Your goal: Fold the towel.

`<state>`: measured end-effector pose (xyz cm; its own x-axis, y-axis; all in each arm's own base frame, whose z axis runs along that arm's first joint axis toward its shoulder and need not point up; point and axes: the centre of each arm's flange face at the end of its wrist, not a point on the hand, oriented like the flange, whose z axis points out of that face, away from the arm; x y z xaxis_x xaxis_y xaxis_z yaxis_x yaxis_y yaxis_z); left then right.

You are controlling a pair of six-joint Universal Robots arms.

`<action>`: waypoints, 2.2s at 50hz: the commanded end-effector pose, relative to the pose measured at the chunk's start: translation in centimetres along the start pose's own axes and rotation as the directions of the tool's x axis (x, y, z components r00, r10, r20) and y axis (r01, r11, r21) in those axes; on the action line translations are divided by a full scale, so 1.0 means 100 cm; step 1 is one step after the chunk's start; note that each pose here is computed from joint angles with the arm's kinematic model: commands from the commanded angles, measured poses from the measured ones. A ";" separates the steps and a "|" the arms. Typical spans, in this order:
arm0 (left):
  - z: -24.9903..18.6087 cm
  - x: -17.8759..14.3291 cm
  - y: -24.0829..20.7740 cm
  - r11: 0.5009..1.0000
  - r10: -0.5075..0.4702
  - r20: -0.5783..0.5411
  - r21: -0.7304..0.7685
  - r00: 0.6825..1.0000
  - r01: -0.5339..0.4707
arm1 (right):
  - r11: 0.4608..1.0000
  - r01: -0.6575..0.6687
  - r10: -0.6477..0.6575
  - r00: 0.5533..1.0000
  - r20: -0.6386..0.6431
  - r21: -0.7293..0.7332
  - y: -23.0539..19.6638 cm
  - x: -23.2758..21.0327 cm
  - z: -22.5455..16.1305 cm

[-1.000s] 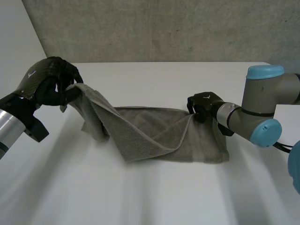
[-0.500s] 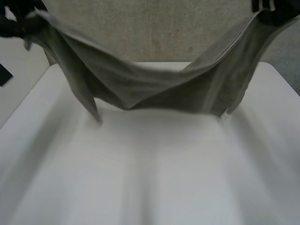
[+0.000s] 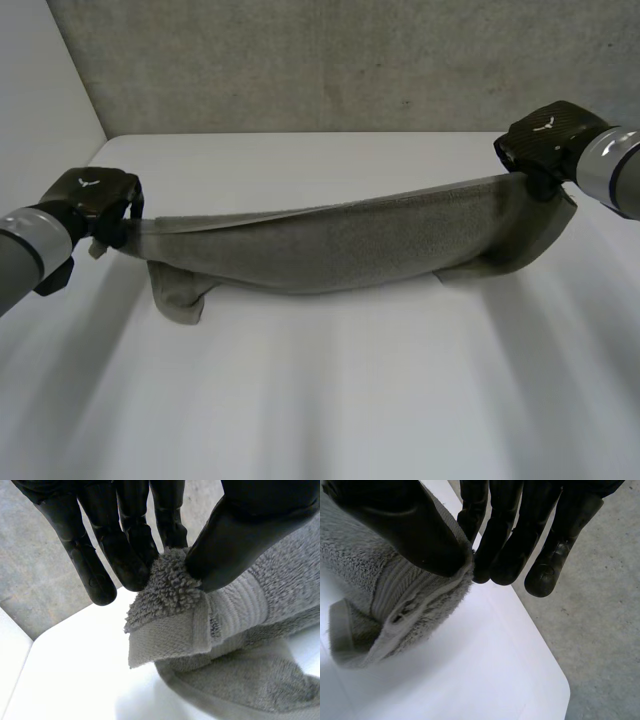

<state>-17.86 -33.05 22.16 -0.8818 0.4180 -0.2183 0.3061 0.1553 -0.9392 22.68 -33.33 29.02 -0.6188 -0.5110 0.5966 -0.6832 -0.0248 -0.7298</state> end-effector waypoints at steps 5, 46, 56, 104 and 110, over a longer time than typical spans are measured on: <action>0.051 -0.001 -0.045 0.983 -0.021 -0.007 0.184 1.000 0.022 | 0.990 0.023 -0.016 0.998 -0.053 0.141 -0.015 -0.011 0.055; 0.076 -0.005 0.001 0.936 -0.071 -0.038 0.342 0.997 0.080 | 0.946 -0.137 0.134 0.990 0.031 0.294 0.039 -0.032 0.079; 0.033 -0.015 -0.061 0.888 -0.080 -0.021 0.452 0.997 0.081 | 0.926 -0.122 0.137 0.990 -0.017 0.358 -0.006 -0.005 0.024; 0.017 -0.058 -0.227 0.547 -0.165 0.009 0.833 0.986 0.084 | 0.736 -0.009 0.352 0.859 -0.372 0.677 -0.133 0.095 -0.001; 0.036 -0.053 -0.192 0.631 -0.177 -0.010 0.766 0.984 0.121 | 0.775 -0.060 0.305 0.907 -0.289 0.629 -0.109 0.070 0.019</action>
<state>-20.34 -40.75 43.65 -0.9236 0.3797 -0.0526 -0.2035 -0.6018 -0.7723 26.11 -37.97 44.00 -0.9128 -0.1383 0.3843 -0.2358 -0.5899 -0.7723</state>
